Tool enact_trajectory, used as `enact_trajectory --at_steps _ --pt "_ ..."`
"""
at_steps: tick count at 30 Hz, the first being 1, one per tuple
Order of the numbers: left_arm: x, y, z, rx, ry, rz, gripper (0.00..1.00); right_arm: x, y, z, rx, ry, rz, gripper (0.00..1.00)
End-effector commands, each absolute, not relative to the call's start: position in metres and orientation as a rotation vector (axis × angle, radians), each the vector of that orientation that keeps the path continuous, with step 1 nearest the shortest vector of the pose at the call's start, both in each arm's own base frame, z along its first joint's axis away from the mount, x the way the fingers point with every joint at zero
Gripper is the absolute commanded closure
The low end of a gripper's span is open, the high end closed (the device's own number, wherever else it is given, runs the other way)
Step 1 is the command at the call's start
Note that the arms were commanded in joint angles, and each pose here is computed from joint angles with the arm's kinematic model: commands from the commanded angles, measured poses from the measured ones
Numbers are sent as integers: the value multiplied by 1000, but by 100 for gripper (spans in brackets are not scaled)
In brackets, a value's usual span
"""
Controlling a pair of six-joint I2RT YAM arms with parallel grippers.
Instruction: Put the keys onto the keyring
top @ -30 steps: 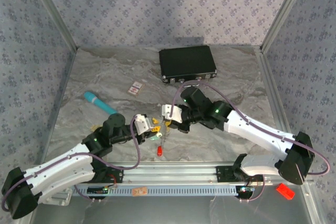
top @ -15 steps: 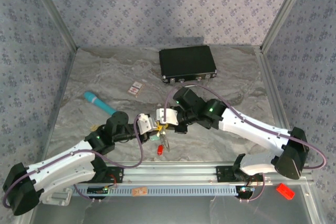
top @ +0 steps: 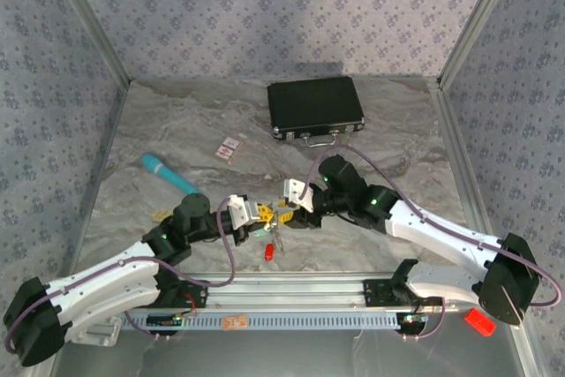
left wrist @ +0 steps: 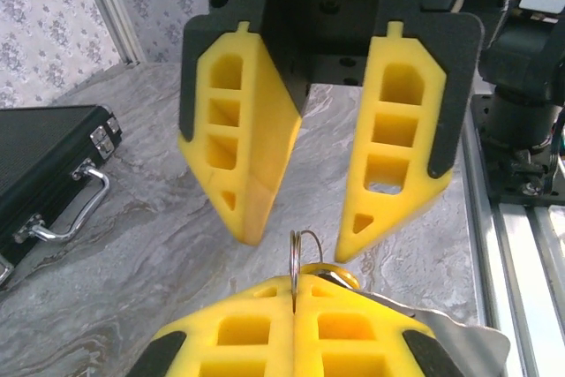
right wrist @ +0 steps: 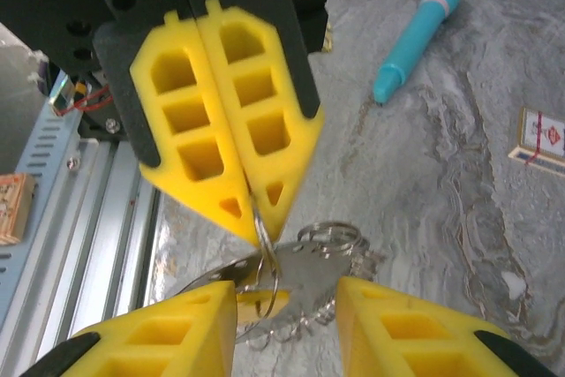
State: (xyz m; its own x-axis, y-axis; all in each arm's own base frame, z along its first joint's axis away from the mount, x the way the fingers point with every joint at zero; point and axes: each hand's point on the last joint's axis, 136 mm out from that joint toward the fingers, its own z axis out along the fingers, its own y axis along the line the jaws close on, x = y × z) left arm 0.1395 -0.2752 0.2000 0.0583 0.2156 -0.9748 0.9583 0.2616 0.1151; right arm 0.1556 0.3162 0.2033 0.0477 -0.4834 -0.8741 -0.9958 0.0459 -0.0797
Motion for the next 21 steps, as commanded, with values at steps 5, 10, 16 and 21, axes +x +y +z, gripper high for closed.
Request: enact_trajectory --at_steps 5,10,16,21 --pt "131 -280 226 1147 1288 -910 100 151 325 220 -1500 1466 931 72" --pt "130 -279 228 1147 1279 -911 100 151 325 218 -1506 1487 939 92" --pt "136 -276 223 1141 1327 -866 78 153 324 221 -1538 1508 872 100" --pt "139 -272 218 1188 1400 -813 74 151 319 215 -1667 1543 729 100"
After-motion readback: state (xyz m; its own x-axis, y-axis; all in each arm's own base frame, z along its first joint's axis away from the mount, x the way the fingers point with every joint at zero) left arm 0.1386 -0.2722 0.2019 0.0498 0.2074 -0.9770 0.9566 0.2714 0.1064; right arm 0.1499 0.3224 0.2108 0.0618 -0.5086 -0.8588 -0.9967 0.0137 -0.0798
